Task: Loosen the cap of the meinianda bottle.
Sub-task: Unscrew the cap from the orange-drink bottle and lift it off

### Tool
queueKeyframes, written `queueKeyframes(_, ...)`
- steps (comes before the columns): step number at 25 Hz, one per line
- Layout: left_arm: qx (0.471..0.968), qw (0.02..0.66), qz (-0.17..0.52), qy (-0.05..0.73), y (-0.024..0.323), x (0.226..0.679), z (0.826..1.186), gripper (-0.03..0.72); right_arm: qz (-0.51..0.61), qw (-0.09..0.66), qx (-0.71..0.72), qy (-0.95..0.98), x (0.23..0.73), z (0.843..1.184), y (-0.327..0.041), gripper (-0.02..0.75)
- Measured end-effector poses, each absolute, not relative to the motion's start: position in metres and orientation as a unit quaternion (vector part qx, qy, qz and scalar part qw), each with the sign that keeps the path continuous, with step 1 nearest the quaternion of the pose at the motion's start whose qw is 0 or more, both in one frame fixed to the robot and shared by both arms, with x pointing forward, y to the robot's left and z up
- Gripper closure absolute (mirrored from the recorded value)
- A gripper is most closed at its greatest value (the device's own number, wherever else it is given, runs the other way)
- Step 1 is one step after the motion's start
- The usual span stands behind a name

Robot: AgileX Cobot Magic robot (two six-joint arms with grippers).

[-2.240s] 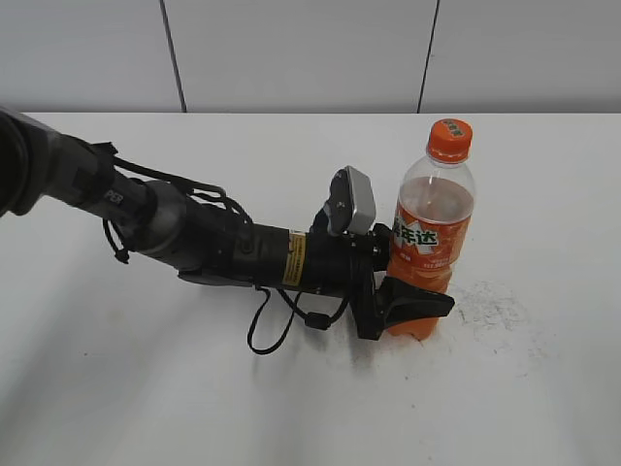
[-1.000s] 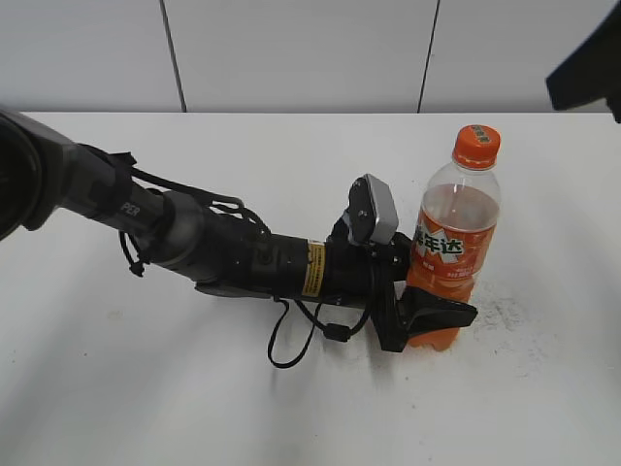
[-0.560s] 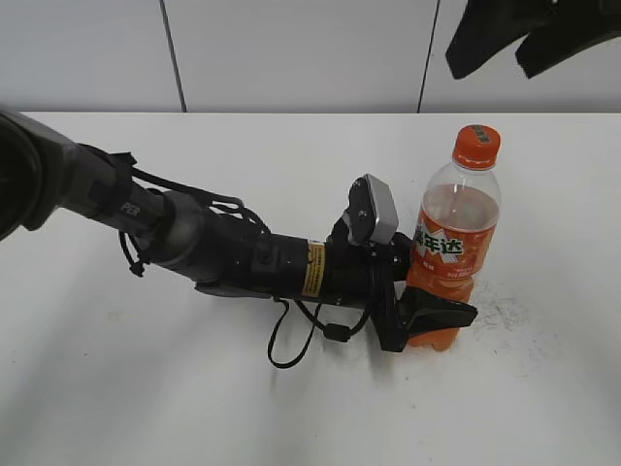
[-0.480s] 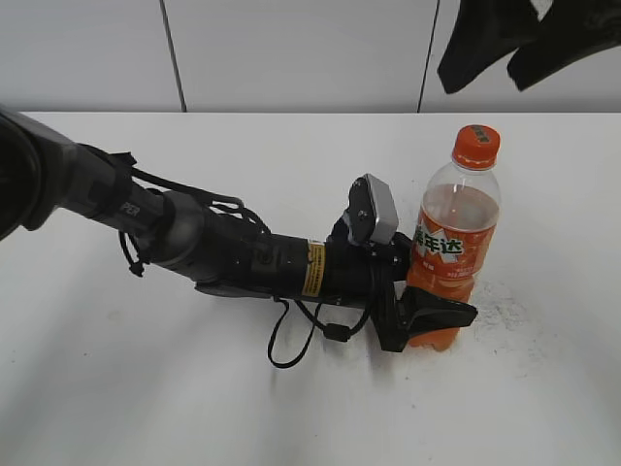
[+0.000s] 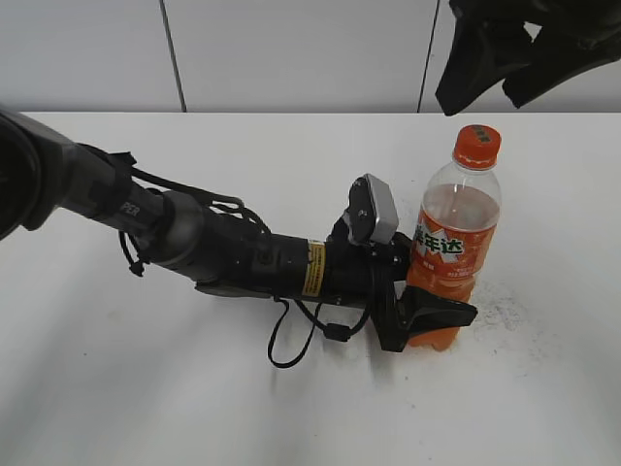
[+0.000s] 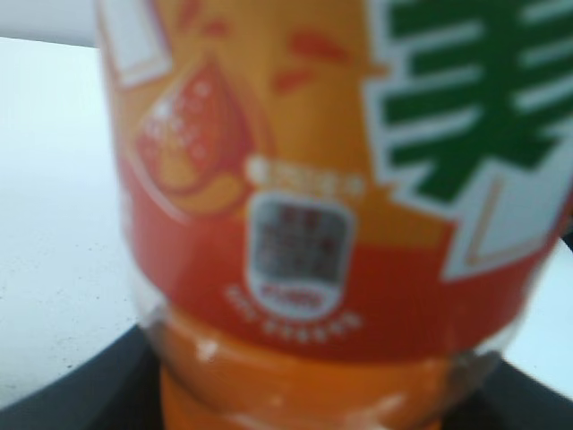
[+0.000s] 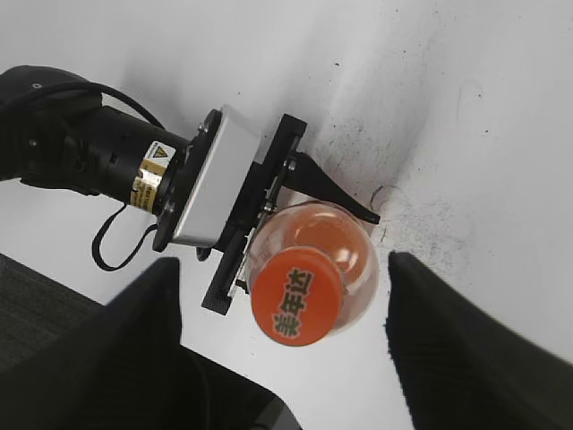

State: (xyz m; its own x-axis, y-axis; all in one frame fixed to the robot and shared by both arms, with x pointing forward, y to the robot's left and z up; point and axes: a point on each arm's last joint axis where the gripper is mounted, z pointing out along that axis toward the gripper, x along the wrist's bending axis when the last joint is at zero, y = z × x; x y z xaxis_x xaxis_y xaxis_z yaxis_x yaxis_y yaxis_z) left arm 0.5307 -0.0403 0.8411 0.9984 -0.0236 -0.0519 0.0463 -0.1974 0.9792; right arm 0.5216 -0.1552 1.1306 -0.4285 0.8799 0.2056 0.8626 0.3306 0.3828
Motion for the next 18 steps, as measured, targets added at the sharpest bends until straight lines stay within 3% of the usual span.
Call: queueKeyframes(18, 0.775, 0.632, -0.026, 0.007, -0.0411, 0.5306, 0.8410, 0.191, 0.207, 0.011, 0.533, 0.820, 0.5156, 1.1207, -0.1578, 0.213)
